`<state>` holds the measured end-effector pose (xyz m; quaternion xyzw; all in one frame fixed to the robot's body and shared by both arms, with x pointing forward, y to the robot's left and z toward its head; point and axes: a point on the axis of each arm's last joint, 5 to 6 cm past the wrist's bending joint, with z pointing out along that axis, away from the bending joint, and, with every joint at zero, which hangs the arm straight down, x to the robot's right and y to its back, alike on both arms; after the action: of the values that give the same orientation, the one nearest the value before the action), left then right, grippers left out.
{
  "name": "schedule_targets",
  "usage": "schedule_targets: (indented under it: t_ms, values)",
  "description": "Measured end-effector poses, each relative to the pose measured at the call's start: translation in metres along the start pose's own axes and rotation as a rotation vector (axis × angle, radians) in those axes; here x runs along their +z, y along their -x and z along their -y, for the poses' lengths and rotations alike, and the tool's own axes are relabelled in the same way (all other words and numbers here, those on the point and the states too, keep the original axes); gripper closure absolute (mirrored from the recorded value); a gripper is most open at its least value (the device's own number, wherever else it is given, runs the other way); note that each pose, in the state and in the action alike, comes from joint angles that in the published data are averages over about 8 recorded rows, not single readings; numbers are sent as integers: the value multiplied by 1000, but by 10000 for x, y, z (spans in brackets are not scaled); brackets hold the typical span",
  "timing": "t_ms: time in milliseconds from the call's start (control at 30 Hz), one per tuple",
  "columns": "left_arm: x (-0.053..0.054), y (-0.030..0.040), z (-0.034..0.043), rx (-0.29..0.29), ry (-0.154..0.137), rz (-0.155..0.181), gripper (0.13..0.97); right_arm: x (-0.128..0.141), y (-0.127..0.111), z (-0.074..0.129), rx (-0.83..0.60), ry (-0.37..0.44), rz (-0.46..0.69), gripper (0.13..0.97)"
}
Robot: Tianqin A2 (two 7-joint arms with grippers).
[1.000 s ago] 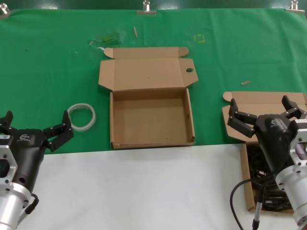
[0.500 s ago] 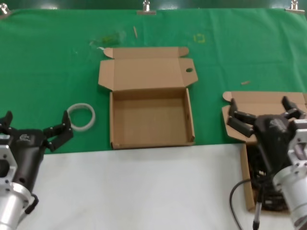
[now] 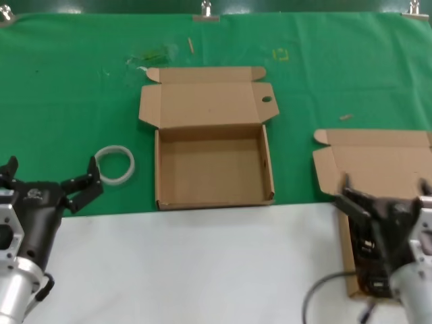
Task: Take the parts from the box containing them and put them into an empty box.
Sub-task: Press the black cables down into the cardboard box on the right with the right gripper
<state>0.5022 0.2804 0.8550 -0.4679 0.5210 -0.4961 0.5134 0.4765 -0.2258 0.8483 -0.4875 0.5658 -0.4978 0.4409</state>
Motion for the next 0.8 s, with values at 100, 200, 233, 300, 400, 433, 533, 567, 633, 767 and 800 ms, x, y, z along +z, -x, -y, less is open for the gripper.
schedule_targets:
  t_ms: [100, 200, 233, 300, 400, 433, 533, 567, 633, 767, 800]
  values:
    - [0, 0, 0, 0, 0, 0, 132, -113, -97, -11, -70, 52, -74, 130]
    - [0, 0, 0, 0, 0, 0, 132, -207, -204, -11, -153, 111, -148, 130]
    - [0, 0, 0, 0, 0, 0, 132, -231, -239, -9, -182, 132, -170, 130]
    - [0, 0, 0, 0, 0, 0, 132, -264, -304, -1, -240, 176, -211, 130]
    - [0, 0, 0, 0, 0, 0, 132, -270, -387, 11, -325, 244, -257, 130]
    - [0, 0, 0, 0, 0, 0, 132, -261, -408, 14, -351, 267, -267, 130]
    - [0, 0, 0, 0, 0, 0, 132, -197, -454, 25, -427, 334, -280, 130]
    - [0, 0, 0, 0, 0, 0, 132, -166, -464, 30, -451, 356, -280, 130]
    - [0, 0, 0, 0, 0, 0, 132, -94, -474, 41, -498, 398, -271, 130]
    - [0, 0, 0, 0, 0, 0, 132, 66, -473, 70, -591, 474, -232, 130]
    - [0, 0, 0, 0, 0, 0, 132, 109, -471, 78, -618, 493, -219, 130]
